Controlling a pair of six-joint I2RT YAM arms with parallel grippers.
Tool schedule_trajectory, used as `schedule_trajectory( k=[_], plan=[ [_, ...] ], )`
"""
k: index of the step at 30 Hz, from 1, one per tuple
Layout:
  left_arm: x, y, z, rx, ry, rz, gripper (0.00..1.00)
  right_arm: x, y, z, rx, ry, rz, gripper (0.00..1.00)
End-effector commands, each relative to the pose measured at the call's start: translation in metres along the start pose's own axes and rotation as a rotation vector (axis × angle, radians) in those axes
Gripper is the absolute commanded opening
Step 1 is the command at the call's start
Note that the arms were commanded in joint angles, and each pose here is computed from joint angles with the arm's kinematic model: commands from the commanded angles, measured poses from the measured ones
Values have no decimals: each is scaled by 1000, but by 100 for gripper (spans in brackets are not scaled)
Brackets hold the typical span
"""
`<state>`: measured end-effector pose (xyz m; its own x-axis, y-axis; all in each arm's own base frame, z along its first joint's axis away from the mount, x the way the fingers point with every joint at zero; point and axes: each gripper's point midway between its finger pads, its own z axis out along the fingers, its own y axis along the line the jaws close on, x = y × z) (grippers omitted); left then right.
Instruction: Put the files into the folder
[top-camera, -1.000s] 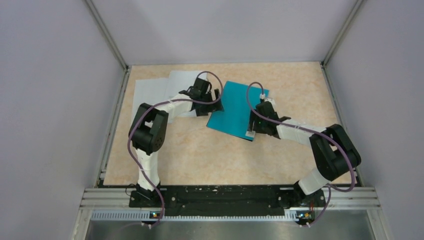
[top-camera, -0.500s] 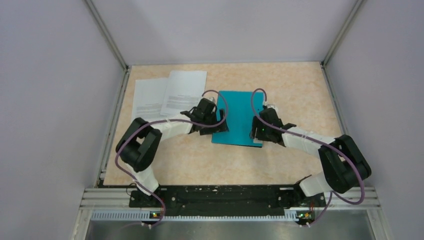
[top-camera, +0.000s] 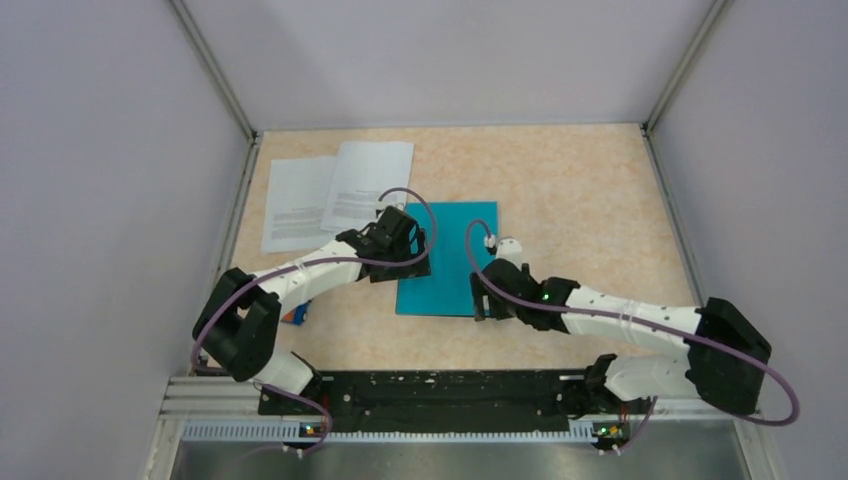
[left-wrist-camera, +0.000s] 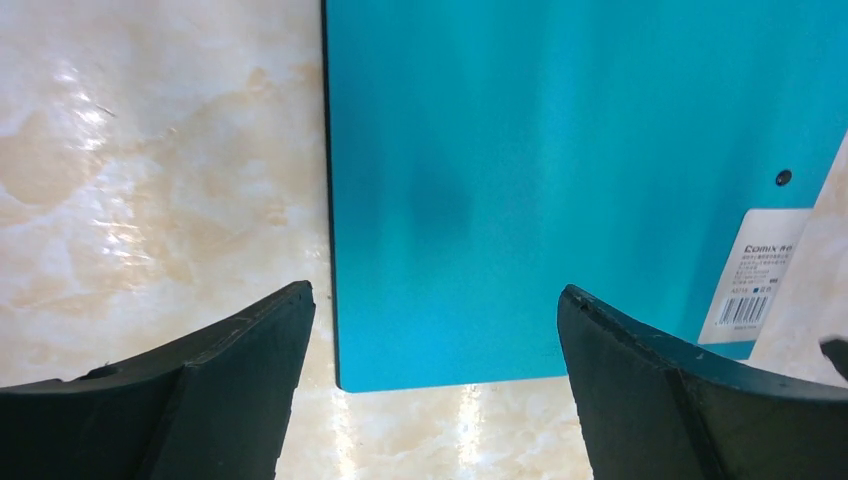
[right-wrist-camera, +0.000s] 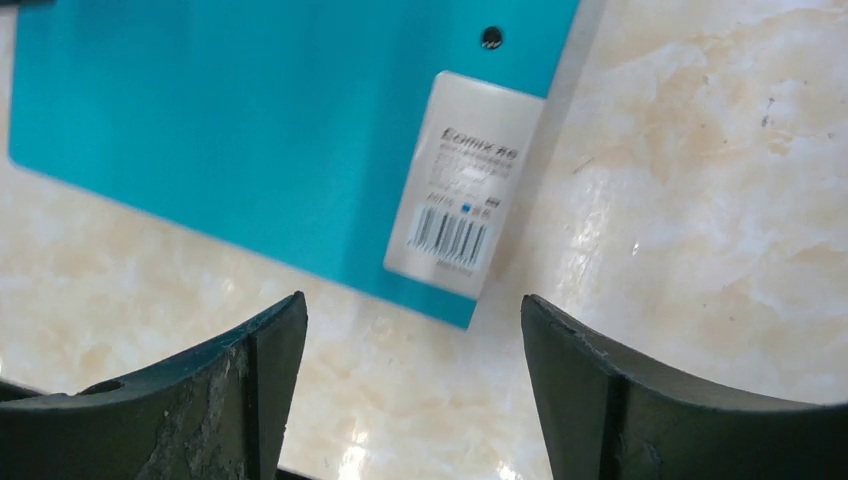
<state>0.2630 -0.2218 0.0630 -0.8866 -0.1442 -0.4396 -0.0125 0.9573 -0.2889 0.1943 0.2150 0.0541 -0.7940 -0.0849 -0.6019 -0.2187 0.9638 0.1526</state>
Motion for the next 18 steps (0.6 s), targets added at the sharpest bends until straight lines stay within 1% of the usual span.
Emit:
schedule_trajectory(
  k=[1, 5, 8, 11, 15, 18],
  plan=[
    [-28, 5, -18, -14, -81, 8, 96, -8, 0, -29, 112, -131, -195, 78],
    [-38, 10, -18, 16, -101, -41, 96, 1, 7, -38, 236, -160, -452, 75],
    [-46, 18, -19, 33, -118, -94, 95, 7, 16, -38, 323, -179, -615, 68],
    [-53, 24, -22, 45, -142, -129, 96, 9, 27, -33, 385, -196, -743, 60],
    [-58, 35, -24, 53, -155, -173, 95, 14, 27, -18, 482, -183, -891, 58],
    [-61, 43, -27, 47, -170, -185, 95, 13, 26, -14, 517, -191, -939, 58]
  ],
)
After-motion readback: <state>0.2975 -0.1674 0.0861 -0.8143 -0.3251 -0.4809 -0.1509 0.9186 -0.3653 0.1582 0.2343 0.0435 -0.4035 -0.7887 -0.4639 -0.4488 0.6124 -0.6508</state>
